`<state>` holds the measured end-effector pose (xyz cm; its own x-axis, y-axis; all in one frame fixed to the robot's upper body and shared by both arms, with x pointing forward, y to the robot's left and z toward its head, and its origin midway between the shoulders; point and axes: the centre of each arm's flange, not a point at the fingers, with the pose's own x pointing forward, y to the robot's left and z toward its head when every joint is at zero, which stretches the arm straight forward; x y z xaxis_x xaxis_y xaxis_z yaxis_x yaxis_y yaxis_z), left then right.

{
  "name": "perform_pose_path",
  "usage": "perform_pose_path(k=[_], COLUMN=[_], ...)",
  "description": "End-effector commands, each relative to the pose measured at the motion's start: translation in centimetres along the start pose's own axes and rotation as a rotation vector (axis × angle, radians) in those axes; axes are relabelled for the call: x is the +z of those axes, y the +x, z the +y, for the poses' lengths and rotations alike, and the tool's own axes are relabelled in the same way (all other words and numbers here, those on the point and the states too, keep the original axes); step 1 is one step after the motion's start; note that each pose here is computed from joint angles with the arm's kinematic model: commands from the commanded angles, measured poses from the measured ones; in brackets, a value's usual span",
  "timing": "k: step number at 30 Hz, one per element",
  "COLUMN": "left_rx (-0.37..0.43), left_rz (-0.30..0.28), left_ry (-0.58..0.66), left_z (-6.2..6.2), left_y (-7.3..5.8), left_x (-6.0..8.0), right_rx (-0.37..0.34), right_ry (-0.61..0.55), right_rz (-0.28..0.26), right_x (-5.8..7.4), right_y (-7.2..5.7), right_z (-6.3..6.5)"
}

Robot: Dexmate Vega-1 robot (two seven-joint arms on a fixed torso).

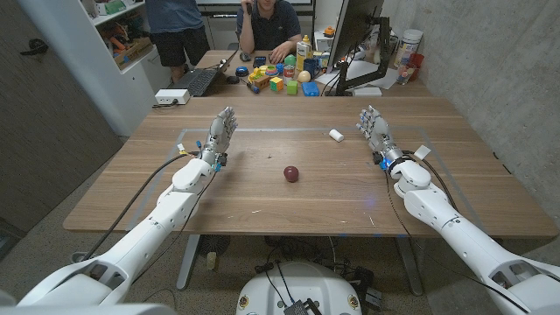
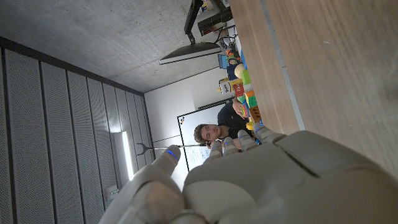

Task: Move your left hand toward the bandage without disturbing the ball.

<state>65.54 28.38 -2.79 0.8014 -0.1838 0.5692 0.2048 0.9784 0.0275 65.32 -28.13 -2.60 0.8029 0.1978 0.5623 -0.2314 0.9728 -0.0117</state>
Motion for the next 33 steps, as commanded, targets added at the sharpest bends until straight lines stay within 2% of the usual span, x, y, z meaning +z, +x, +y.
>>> perform_pose_path(k=[1, 10, 18, 24, 32, 33], left_rx=[-0.003, 0.026, 0.02, 0.007, -0.046, -0.06], left_rz=[-0.015, -0.016, -0.047, -0.056, -0.064, -0.065], left_ry=[0.003, 0.06, 0.113, 0.171, 0.246, 0.263], left_z=[-0.4, -0.7, -1.0, -1.2, -1.8, -1.9], left_y=[0.4, 0.8, 2.8, 4.9, 8.6, 9.5], left_x=[-0.1, 0.1, 0.6, 1.4, 2.8, 3.2], right_rx=[0.019, 0.022, 0.031, 0.034, 0.055, 0.059], right_ry=[0.017, 0.017, 0.011, 0.006, -0.009, -0.013], right_rz=[0.003, 0.002, 0.007, 0.008, 0.011, 0.015], right_x=[-0.2, -0.3, -0.4, -0.7, -1.3, -1.4], right_y=[0.2, 0.2, 0.3, 0.5, 0.7, 0.7], right_z=[0.9, 1.1, 1.6, 1.9, 2.8, 3.0])
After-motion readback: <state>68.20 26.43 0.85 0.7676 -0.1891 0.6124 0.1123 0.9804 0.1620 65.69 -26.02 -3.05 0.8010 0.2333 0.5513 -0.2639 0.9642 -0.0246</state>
